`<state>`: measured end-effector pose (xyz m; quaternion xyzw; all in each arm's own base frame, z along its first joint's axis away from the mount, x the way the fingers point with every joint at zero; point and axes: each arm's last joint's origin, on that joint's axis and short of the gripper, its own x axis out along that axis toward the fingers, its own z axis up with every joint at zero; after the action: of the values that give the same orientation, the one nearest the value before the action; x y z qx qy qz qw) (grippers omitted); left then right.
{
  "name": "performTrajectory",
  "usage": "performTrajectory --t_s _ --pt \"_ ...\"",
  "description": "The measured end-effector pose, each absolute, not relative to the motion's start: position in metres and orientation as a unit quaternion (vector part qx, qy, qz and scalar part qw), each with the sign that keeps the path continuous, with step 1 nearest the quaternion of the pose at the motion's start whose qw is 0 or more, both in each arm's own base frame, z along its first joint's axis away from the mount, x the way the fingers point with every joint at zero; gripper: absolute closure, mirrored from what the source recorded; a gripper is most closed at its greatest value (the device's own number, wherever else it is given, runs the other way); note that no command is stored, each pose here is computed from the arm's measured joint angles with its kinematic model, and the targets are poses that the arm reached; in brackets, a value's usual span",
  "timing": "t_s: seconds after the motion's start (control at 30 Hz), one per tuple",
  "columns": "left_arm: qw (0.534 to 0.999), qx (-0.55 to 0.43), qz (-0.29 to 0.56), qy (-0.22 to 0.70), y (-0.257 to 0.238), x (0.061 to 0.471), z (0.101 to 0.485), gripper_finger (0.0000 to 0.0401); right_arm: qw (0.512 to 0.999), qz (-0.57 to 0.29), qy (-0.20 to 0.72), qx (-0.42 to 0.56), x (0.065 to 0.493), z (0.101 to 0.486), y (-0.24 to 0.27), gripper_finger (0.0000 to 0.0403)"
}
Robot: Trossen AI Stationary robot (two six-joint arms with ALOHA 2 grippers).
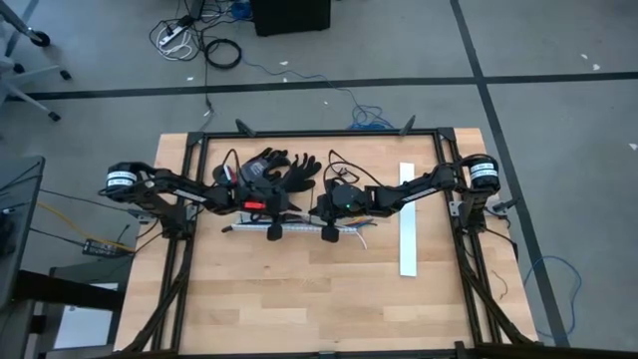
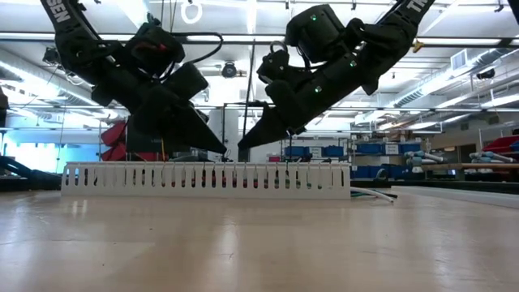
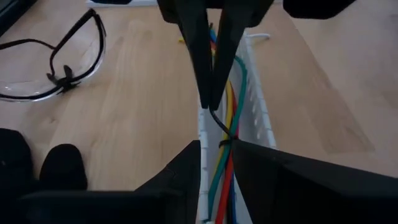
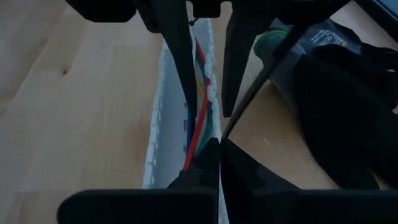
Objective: Ziptie cables
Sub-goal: Put the ziptied cables in a white cable duct
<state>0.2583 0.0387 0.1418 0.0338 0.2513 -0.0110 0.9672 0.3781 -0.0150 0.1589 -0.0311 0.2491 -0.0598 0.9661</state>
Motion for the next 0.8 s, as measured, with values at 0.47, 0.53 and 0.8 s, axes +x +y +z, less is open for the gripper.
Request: performTrajectory --t_s 0.47,0.53,0.8 --pt "0.953 0.061 0.009 0.296 0.045 0.283 0.130 0.0259 0.964 -0.060 0.256 -0.030 0.377 0.158 -0.016 0.0403" --pt "0.951 0.061 0.010 0.302 0.045 0.283 0.129 0.0252 0.964 -0.062 0.258 -0.030 0.377 0.158 -0.017 0.0403" --pt "0.952 0.048 0.010 0.303 0.044 0.283 0.128 0.0249 0.963 -0.070 0.259 -0.028 0.377 0.158 -0.023 0.0403"
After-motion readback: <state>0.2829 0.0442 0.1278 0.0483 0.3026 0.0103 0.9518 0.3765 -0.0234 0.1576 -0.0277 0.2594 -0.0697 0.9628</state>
